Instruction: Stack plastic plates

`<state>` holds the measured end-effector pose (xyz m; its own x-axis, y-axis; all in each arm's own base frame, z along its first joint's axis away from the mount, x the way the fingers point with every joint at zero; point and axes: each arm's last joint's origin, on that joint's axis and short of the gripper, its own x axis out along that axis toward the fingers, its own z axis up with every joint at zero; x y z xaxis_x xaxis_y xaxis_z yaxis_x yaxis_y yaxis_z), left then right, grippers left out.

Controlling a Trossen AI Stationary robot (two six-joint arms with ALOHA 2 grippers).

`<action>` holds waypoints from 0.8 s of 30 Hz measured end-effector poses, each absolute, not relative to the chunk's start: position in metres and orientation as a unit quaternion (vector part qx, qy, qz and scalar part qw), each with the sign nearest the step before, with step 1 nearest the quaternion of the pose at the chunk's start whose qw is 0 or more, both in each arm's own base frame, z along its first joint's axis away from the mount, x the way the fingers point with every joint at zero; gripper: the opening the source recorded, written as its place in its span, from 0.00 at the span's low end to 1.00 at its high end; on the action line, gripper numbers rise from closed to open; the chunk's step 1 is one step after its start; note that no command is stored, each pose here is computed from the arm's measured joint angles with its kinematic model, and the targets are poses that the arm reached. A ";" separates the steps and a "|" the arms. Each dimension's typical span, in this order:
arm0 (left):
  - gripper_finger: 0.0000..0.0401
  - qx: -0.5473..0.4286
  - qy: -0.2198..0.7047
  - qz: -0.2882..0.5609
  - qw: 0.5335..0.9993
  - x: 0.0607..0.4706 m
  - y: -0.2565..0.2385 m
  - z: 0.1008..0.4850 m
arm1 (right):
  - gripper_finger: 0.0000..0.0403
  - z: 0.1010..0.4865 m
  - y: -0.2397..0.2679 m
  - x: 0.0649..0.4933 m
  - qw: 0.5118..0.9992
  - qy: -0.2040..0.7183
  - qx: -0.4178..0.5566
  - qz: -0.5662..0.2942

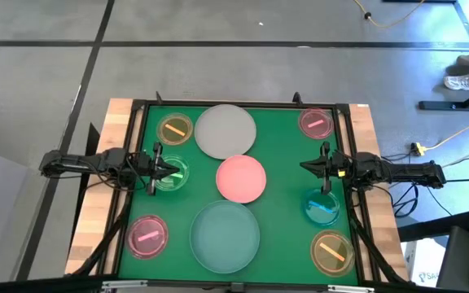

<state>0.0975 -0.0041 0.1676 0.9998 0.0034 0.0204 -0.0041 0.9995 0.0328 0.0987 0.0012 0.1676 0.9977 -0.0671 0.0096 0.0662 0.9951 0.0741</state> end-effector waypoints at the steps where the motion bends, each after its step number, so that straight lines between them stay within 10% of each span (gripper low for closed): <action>1: 0.03 0.017 -0.010 0.002 1.000 0.097 -0.004 0.168 | 0.00 0.168 0.001 0.099 0.999 -0.006 0.037 -0.033; 24: 0.03 0.017 -0.010 0.002 1.000 0.097 -0.004 0.168 | 0.00 0.175 0.000 0.098 0.995 -0.051 0.070 -0.051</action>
<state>0.0975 -0.0041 0.1676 0.9998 0.0035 0.0205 -0.0042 0.9994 0.0330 0.0983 0.0000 0.1751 0.9896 -0.1091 0.0941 0.0948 0.9849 0.1446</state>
